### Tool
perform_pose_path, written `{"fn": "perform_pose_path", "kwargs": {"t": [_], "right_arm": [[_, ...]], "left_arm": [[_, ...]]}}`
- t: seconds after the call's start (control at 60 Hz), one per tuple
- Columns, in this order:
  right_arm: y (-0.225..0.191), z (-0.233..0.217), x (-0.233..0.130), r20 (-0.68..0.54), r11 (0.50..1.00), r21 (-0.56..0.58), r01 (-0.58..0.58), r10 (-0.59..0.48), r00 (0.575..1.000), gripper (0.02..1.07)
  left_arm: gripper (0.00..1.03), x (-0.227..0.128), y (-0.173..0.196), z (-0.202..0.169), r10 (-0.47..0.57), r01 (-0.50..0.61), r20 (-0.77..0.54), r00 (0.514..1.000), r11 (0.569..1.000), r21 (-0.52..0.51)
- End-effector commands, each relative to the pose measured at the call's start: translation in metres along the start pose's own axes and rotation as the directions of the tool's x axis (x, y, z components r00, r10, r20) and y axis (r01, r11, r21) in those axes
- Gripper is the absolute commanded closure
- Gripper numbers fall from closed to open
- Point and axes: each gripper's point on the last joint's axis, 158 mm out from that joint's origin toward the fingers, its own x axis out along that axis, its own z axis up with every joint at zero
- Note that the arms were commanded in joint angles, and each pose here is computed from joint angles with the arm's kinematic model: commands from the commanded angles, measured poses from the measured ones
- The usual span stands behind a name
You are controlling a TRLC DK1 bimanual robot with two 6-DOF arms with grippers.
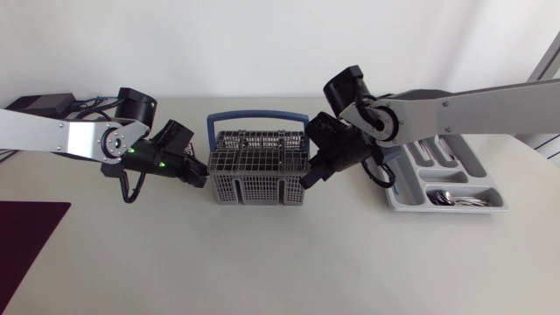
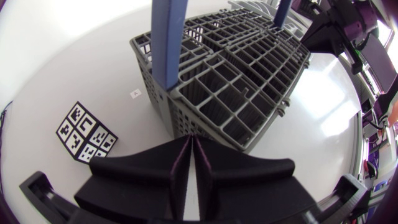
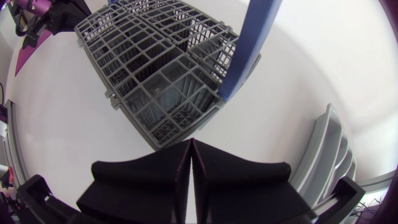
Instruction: Transfer all utensils from the basket to the drawer tray.
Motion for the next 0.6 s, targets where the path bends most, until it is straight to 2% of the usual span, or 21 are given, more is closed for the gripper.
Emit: {"fn": "perform_pose_path", "kwargs": {"t": [0.0, 0.067, 0.1, 0.15, 0.167, 0.183, 0.2, 0.217, 0.25, 0.267, 0.433, 0.583], "right_arm": [[-0.004, -0.008, 0.005, -0.023, 1.0, 0.018, 0.008, -0.008, 1.0, 1.01], [-0.006, -0.017, 0.006, -0.042, 1.0, 0.021, 0.019, -0.018, 0.999, 0.98], [-0.011, -0.021, 0.004, -0.05, 0.999, 0.02, 0.04, -0.039, 0.998, 0.91], [-0.02, -0.028, 0.001, -0.06, 0.997, 0.029, 0.073, -0.072, 0.996, 0.71], [-0.022, -0.029, -0.002, -0.06, 0.996, 0.031, 0.081, -0.079, 0.995, 0.61], [-0.026, -0.031, -0.005, -0.059, 0.995, 0.036, 0.089, -0.087, 0.994, 0.5], [-0.027, -0.032, -0.006, -0.059, 0.995, 0.04, 0.092, -0.089, 0.994, 0.43], [-0.029, -0.033, -0.009, -0.056, 0.995, 0.041, 0.096, -0.094, 0.994, 0.31], [-0.036, -0.037, -0.016, -0.053, 0.992, 0.048, 0.115, -0.112, 0.992, 0.1], [-0.039, -0.038, -0.019, -0.051, 0.991, 0.05, 0.121, -0.119, 0.992, 0.05], [-0.065, -0.05, -0.054, -0.012, 0.976, 0.069, 0.208, -0.207, 0.978, 0.06], [-0.089, -0.062, -0.096, 0.046, 0.947, 0.088, 0.309, -0.313, 0.949, 0.06]], "left_arm": [[0.9, -0.001, -0.007, 0.002, -0.025, 0.025, 0.006, 1.0, 1.0, 0.005], [0.81, -0.005, 0.0, -0.001, -0.014, 0.014, 0.005, 1.0, 1.0, -0.01], [0.75, -0.007, 0.004, -0.002, -0.005, 0.006, 0.004, 1.0, 1.0, -0.017], [0.58, -0.012, 0.01, -0.002, 0.007, -0.007, 0.006, 1.0, 0.999, -0.032], [0.49, -0.015, 0.014, -0.002, 0.014, -0.014, 0.007, 1.0, 0.999, -0.038], [0.46, -0.016, 0.015, -0.002, 0.016, -0.016, 0.008, 1.0, 0.999, -0.04], [0.36, -0.019, 0.018, -0.001, 0.024, -0.024, 0.012, 1.0, 0.999, -0.045], [0.33, -0.02, 0.019, -0.002, 0.026, -0.025, 0.011, 1.0, 0.999, -0.048], [0.09, -0.029, 0.023, -0.001, 0.041, -0.04, 0.016, 0.999, 0.998, -0.058], [0.03, -0.032, 0.025, -0.001, 0.046, -0.045, 0.019, 0.999, 0.997, -0.059], [0.03, -0.076, 0.033, 0.009, 0.13, -0.124, 0.103, 0.986, 0.99, -0.062], [0.03, -0.114, 0.04, 0.011, 0.21, -0.196, 0.167, 0.963, 0.976, -0.094]]}}
